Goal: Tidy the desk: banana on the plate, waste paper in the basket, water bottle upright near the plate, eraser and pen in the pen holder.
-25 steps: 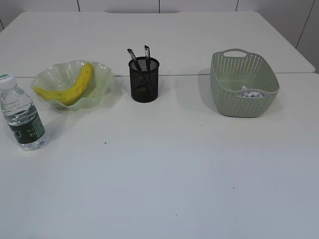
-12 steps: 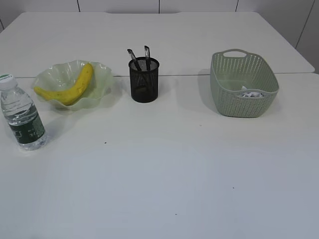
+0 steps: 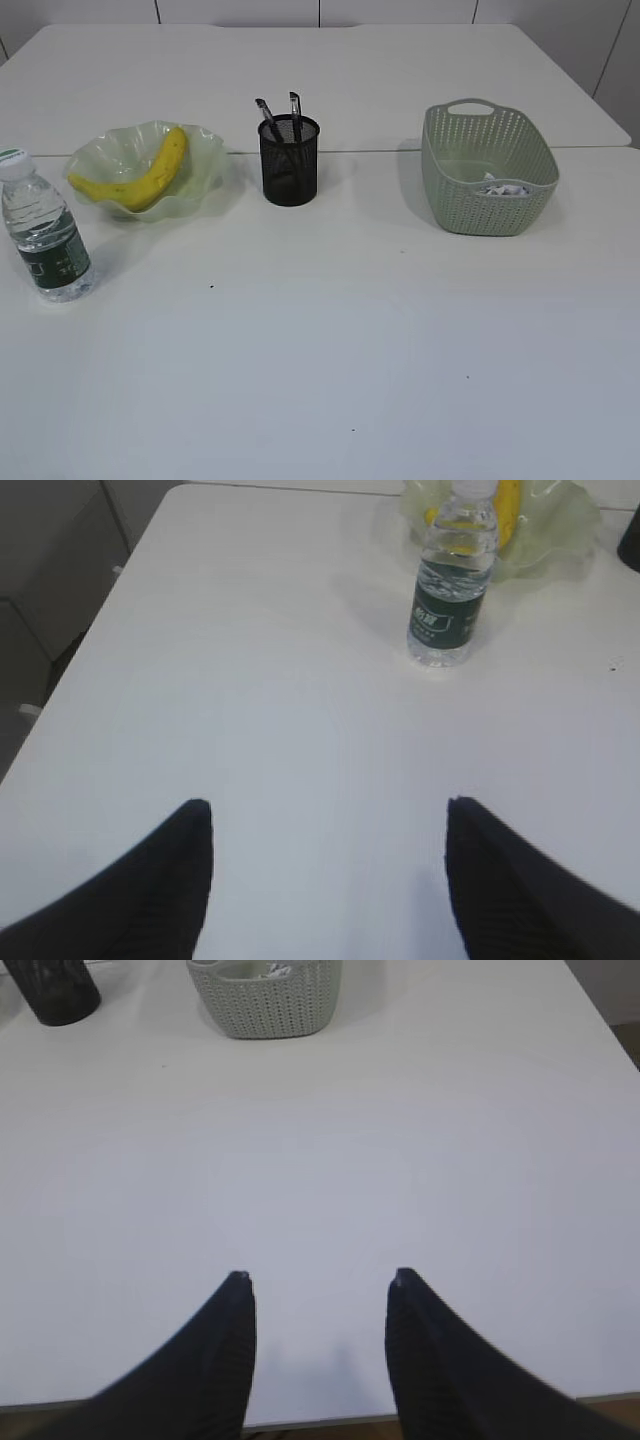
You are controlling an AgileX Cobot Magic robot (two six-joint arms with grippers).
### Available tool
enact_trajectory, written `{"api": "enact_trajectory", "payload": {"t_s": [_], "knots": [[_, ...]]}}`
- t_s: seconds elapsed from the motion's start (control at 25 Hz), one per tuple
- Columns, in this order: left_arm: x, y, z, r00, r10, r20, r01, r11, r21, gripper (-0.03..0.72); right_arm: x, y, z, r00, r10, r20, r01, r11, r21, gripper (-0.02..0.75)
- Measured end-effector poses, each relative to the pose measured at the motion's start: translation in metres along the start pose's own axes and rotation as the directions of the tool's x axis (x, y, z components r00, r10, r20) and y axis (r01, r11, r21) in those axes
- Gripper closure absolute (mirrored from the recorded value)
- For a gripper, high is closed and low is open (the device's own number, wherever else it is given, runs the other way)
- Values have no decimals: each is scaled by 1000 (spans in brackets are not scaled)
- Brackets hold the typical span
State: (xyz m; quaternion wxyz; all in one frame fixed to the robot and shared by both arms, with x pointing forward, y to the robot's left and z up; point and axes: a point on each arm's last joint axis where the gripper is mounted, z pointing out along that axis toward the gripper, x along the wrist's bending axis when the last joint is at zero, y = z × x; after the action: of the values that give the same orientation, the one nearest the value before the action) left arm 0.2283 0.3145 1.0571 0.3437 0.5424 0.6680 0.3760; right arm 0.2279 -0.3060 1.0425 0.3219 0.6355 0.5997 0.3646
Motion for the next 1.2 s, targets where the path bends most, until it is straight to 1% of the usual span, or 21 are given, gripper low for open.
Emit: {"api": "enact_trajectory", "payload": {"t_s": [0.08, 0.24, 0.52, 0.68, 0.8, 1.0, 1.2], "knots": [[0, 0, 0, 1000, -11, -21, 11, 1000, -1, 186, 0, 0, 0, 1000, 11, 17, -11, 1000, -2, 414], [0, 0, -1, 999, -18, -32, 18, 1000, -2, 212, 0, 0, 0, 999, 24, 38, -24, 1000, -4, 414], [0, 0, -1, 999, -20, -34, 19, 1000, -2, 223, 0, 0, 0, 999, 14, 40, -14, 1000, -4, 414], [-1, 0, -1, 999, -19, -26, 19, 1000, -1, 224, 3, 0, 0, 999, -37, 11, 37, 999, 1, 414], [-4, -1, 0, 1000, 6, 5, -6, 1000, 5, 231, 5, -1, 0, 996, -86, -15, 86, 996, 2, 414], [-11, -2, -1, 993, 82, 80, -83, 996, 9, 233, 7, -1, 0, 995, -95, -38, 95, 995, -1, 414], [-15, -2, -1, 988, 89, 124, -91, 996, 8, 234, 8, -1, 0, 995, -91, -46, 91, 996, -3, 414]]}}
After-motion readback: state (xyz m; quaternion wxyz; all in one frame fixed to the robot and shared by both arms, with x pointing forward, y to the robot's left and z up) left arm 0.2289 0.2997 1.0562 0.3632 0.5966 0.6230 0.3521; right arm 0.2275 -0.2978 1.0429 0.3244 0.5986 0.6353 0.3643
